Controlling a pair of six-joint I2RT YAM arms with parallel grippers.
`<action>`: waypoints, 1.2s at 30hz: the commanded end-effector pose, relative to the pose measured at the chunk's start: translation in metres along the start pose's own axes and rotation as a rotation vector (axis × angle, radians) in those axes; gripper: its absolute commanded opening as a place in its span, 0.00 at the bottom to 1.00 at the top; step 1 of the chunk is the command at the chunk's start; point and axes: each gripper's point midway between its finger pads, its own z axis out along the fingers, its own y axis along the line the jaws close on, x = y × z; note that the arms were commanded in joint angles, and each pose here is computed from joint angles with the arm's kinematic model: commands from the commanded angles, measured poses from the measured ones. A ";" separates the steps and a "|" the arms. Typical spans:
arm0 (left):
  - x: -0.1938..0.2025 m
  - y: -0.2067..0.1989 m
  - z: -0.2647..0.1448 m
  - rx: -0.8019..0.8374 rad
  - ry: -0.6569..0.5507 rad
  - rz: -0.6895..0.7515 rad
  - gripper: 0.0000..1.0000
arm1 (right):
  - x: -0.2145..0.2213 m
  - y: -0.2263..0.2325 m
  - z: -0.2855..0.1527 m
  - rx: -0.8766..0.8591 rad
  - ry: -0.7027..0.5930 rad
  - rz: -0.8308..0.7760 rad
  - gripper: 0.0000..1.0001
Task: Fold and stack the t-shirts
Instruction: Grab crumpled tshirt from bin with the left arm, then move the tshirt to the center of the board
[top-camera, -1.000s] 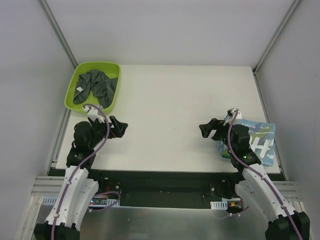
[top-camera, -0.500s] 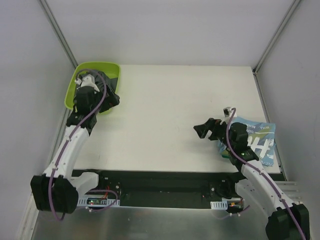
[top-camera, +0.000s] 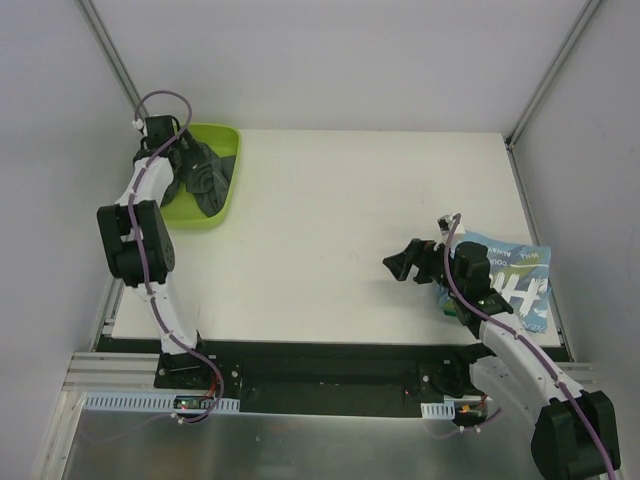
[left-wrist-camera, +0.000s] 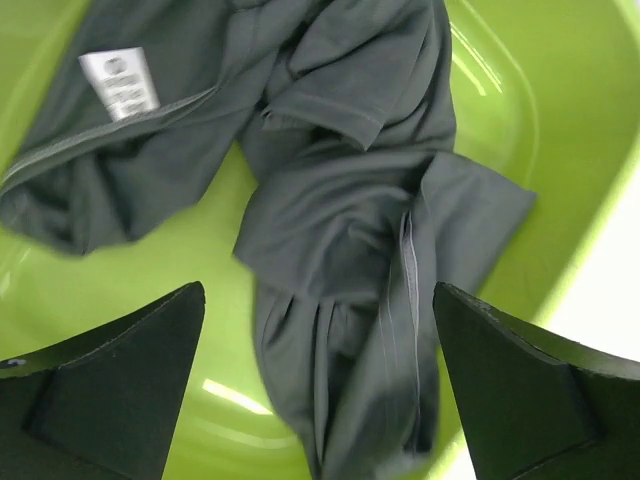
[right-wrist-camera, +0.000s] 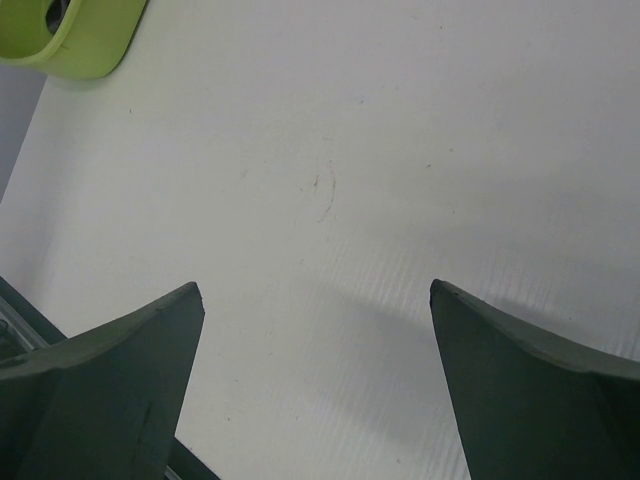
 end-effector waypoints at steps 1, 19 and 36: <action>0.005 -0.011 0.042 0.031 0.101 0.086 0.94 | -0.028 0.013 -0.001 -0.033 -0.068 -0.063 0.97; -0.056 -0.044 0.018 0.146 0.031 0.050 0.00 | -0.030 0.010 -0.003 -0.010 -0.072 -0.079 0.97; -0.131 -0.161 -0.379 0.859 -0.418 0.148 0.00 | -0.041 0.011 -0.014 0.005 -0.156 -0.073 0.97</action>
